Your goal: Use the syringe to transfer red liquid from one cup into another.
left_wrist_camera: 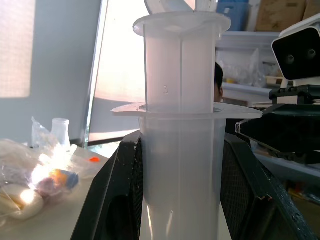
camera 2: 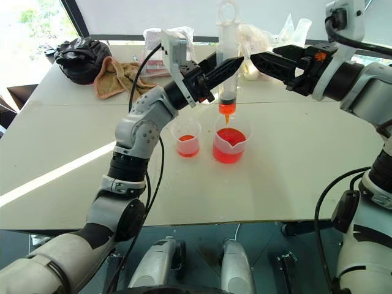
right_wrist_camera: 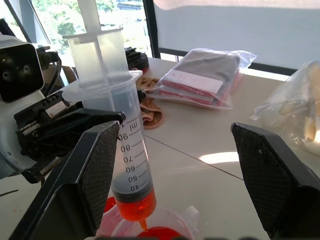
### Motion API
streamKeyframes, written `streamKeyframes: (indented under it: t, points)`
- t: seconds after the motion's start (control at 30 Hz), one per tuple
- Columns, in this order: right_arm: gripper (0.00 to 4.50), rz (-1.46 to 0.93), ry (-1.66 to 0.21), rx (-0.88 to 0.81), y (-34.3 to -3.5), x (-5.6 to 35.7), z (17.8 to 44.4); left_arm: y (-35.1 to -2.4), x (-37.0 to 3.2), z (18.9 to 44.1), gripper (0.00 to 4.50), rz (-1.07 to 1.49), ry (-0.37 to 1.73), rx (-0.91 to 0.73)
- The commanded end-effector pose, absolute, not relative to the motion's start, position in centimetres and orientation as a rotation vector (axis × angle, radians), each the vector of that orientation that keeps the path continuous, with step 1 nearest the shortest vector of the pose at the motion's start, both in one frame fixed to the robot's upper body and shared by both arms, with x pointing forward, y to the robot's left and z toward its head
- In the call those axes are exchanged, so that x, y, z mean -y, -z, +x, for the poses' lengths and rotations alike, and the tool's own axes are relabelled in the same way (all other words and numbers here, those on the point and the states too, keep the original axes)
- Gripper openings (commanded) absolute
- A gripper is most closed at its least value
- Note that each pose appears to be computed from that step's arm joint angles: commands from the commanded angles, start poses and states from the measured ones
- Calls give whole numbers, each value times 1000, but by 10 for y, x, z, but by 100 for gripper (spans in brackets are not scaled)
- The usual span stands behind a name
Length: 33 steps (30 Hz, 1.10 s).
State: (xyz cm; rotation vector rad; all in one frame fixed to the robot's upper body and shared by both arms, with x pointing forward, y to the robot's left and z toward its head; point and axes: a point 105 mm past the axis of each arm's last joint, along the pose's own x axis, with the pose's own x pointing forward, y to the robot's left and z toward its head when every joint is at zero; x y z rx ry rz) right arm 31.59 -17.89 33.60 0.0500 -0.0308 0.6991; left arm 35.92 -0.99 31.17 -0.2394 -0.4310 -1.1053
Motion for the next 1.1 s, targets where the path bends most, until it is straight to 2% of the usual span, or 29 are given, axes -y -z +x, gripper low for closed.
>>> streamKeyframes:
  t: [0.03, 0.2, 0.67, 1.1]
  points:
    - [370, 45, -723, 92, -350, 174, 310, -341, -12, 347, 146, -199, 1078, 538]
    - [370, 52, -765, 77, -346, 162, 312, -331, -42, 345, 146, -96, 1001, 510]
    - [370, 91, -894, 106, -361, 121, 316, -280, -46, 351, 146, -25, 927, 402]
    - [370, 141, -849, 47, -351, 90, 336, -279, -45, 351, 146, -30, 919, 400]
